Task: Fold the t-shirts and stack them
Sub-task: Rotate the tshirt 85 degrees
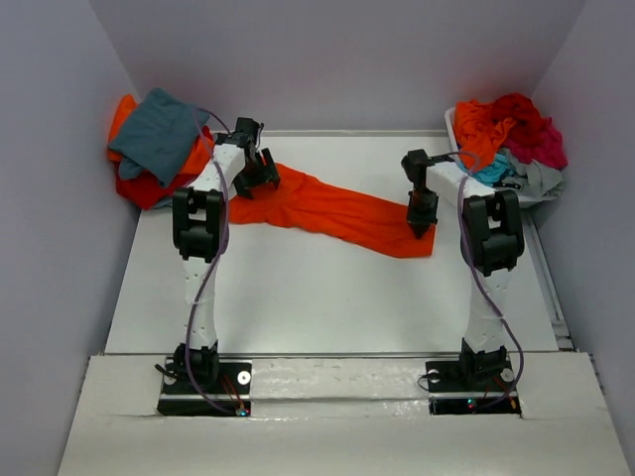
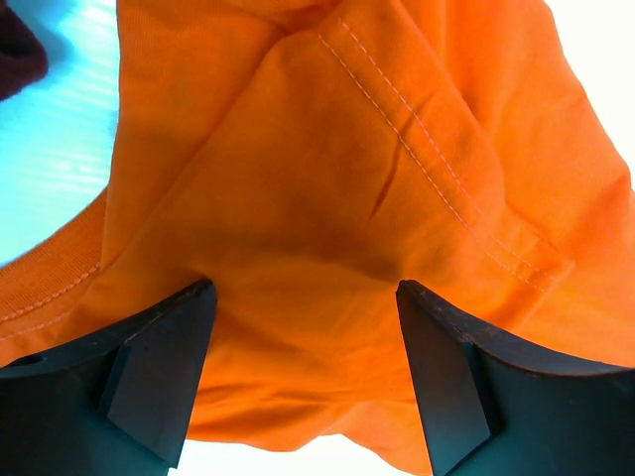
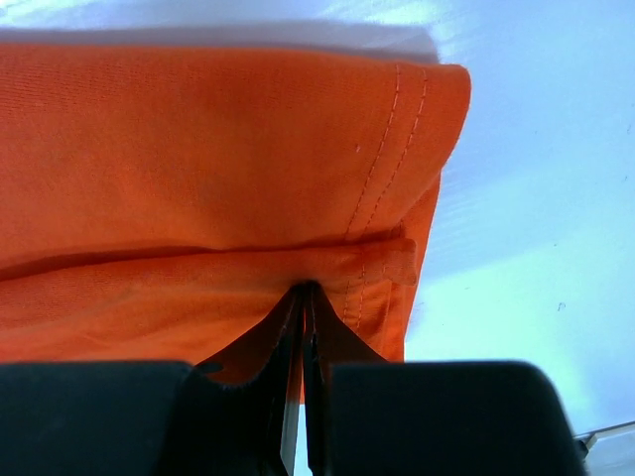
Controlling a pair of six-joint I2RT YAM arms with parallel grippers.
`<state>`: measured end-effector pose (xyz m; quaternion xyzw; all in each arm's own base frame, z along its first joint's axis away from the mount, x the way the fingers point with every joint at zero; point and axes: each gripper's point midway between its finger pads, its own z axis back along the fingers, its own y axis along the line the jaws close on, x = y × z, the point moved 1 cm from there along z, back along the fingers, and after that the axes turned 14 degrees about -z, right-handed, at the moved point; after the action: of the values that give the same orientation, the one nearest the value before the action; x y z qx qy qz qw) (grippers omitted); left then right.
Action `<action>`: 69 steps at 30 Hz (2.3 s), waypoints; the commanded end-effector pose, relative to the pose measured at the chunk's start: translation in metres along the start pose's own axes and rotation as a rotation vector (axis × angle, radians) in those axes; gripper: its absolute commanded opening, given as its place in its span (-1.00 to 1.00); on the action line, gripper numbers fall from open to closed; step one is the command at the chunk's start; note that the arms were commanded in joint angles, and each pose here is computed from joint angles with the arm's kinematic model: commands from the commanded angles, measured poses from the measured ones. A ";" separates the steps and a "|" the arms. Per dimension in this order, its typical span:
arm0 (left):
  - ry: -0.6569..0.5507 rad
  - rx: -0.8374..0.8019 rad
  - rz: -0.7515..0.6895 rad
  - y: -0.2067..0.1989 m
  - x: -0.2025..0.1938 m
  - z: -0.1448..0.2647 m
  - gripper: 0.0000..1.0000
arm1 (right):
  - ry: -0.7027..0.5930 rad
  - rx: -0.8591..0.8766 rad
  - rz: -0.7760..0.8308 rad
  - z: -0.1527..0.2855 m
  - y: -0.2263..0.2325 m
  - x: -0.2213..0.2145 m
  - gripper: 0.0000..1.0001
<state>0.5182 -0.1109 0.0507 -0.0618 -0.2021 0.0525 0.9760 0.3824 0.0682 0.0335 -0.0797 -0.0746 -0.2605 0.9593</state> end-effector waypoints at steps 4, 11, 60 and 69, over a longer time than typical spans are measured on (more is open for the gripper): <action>0.023 0.051 0.016 0.009 0.003 -0.007 0.72 | 0.082 -0.016 0.005 -0.009 -0.014 -0.027 -0.81; 0.038 0.045 0.033 0.009 -0.002 -0.020 0.71 | 0.133 0.016 0.002 -0.002 -0.026 -0.053 -0.81; -0.106 -0.109 -0.228 -0.114 0.004 0.019 0.70 | 0.072 0.109 0.163 0.080 -0.008 -0.138 -0.70; -0.094 -0.109 -0.275 -0.116 -0.018 0.050 0.71 | 0.056 0.037 0.002 0.056 -0.027 -0.094 -0.38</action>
<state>0.5035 -0.2167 0.0544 -0.0802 -0.2238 -0.0698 0.9688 0.2628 0.1234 0.0673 -0.0346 -0.0236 -0.2168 0.9753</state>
